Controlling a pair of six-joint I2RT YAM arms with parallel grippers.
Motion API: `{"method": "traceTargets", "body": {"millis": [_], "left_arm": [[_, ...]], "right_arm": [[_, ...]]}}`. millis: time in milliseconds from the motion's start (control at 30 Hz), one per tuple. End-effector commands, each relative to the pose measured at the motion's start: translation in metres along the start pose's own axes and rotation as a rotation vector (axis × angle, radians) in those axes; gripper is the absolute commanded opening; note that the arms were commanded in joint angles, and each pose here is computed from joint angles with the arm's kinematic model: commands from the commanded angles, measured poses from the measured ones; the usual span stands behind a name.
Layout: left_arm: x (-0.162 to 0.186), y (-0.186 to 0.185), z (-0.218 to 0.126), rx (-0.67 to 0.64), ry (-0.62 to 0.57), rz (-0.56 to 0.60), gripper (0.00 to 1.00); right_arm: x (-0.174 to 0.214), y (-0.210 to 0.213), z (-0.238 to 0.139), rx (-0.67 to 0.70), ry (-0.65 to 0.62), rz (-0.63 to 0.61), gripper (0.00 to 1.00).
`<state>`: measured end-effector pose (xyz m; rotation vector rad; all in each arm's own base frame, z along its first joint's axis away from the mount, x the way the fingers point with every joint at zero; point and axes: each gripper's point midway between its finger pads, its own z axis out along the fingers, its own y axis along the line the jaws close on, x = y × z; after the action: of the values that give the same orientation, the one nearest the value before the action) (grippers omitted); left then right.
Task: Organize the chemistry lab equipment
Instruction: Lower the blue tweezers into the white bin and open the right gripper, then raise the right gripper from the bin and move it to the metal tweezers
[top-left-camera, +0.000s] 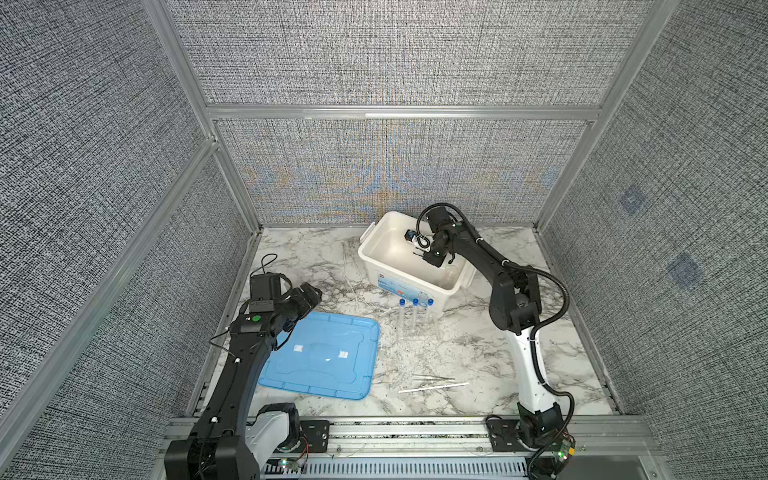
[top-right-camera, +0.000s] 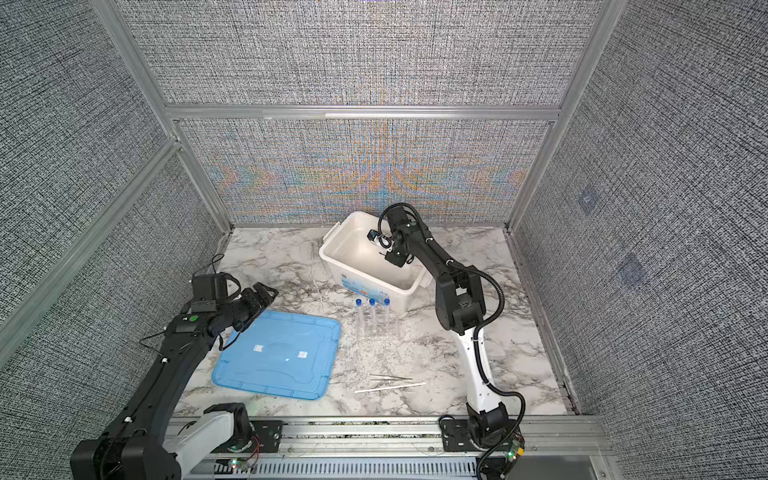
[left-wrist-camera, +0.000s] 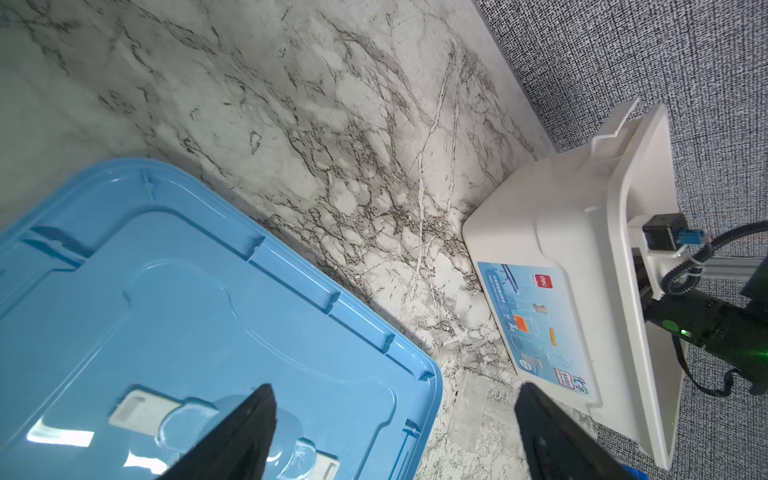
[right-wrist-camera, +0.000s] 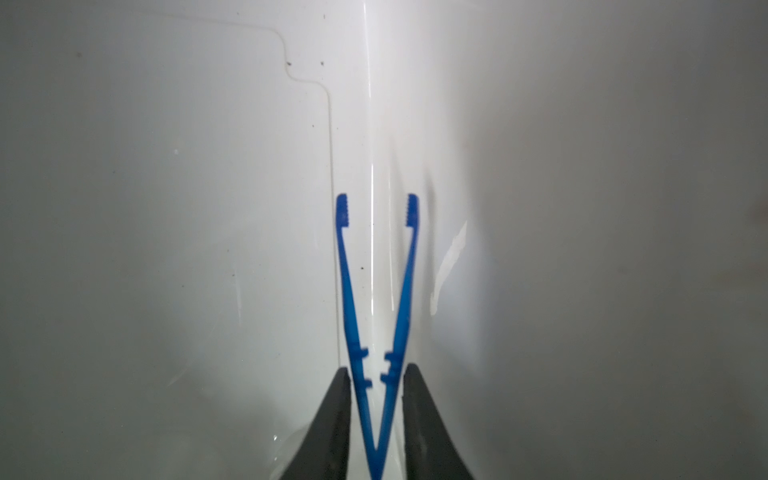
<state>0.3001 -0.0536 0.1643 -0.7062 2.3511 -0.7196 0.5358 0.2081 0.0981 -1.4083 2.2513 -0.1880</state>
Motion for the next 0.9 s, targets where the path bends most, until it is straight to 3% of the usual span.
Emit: {"method": "traceTargets", "body": {"millis": [0, 300, 533, 700, 867], "left_arm": [[-0.001, -0.003, -0.001, 0.013, 0.001, 0.02, 0.91], [0.0, -0.005, -0.004, 0.017, 0.005, 0.029, 0.91], [-0.002, -0.008, -0.001, 0.029, 0.002, 0.018, 0.91], [-0.004, -0.008, 0.002, 0.033, -0.019, 0.033, 0.89], [-0.005, -0.011, 0.014, 0.02, -0.039, 0.063, 0.89]], "right_arm": [[-0.014, -0.003, -0.021, 0.001, -0.062, 0.011, 0.3], [-0.033, -0.015, -0.079, 0.041, -0.179, 0.055, 0.35], [-0.066, -0.023, -0.193, 0.103, -0.475, 0.167, 0.35], [-0.062, 0.007, -0.276, 0.081, -0.669, 0.287, 0.35], [-0.043, 0.078, -0.315, 0.099, -0.839, 0.166, 0.36]]}}
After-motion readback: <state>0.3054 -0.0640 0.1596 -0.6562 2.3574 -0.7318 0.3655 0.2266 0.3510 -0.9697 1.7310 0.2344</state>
